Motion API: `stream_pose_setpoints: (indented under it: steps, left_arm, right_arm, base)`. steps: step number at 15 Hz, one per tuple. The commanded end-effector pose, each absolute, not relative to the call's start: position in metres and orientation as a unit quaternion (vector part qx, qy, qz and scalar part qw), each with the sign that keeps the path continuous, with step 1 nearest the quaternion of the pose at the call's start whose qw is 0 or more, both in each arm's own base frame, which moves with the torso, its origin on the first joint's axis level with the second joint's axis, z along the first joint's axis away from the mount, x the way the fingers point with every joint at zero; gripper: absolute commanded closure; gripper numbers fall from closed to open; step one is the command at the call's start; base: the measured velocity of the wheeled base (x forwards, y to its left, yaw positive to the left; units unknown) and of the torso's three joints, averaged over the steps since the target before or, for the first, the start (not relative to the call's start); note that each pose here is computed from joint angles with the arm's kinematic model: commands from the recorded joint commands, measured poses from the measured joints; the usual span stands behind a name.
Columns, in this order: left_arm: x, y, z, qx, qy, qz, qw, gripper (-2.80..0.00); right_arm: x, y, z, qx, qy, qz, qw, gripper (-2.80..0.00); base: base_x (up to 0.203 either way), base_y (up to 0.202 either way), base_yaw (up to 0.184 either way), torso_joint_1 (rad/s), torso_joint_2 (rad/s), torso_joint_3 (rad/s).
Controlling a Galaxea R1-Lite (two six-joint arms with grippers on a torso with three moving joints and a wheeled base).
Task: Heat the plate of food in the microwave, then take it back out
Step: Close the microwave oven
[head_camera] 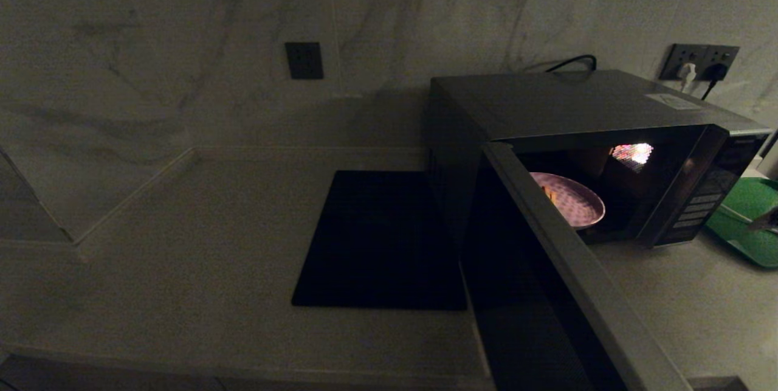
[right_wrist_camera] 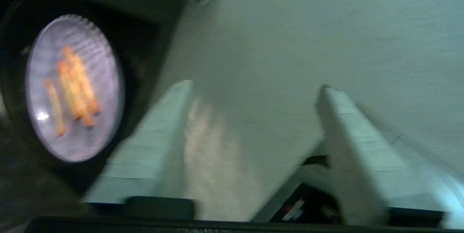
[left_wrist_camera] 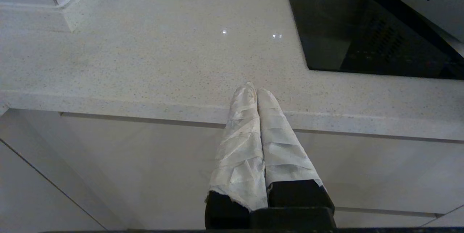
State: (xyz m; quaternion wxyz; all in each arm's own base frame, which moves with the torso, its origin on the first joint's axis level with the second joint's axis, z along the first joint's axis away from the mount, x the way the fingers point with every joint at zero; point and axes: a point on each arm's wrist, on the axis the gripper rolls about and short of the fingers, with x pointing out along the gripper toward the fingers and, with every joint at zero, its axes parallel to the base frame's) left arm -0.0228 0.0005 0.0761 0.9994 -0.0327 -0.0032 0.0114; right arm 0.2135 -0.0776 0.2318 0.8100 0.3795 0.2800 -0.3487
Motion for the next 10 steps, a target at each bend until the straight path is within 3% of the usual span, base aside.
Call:
stream_pose_setpoints:
  steps: [1,10]
  left_arm:
    - [-0.023,0.001,0.076,-0.033,-0.004,0.011,0.999,0.00]
    - [-0.023,0.001,0.076,-0.033,-0.004,0.011,0.999,0.00]
  right_arm:
    - [0.184,-0.082,0.243,0.375,0.254,-0.367,0.813,0.00]
    - [0.112,-0.077,0.312,0.336,0.105,-0.394,0.849,0.00]
  base:
    - [0.000,0.000,0.000,0.000,0.00,0.000]
    - [0.000,0.000,0.000,0.000,0.00,0.000]
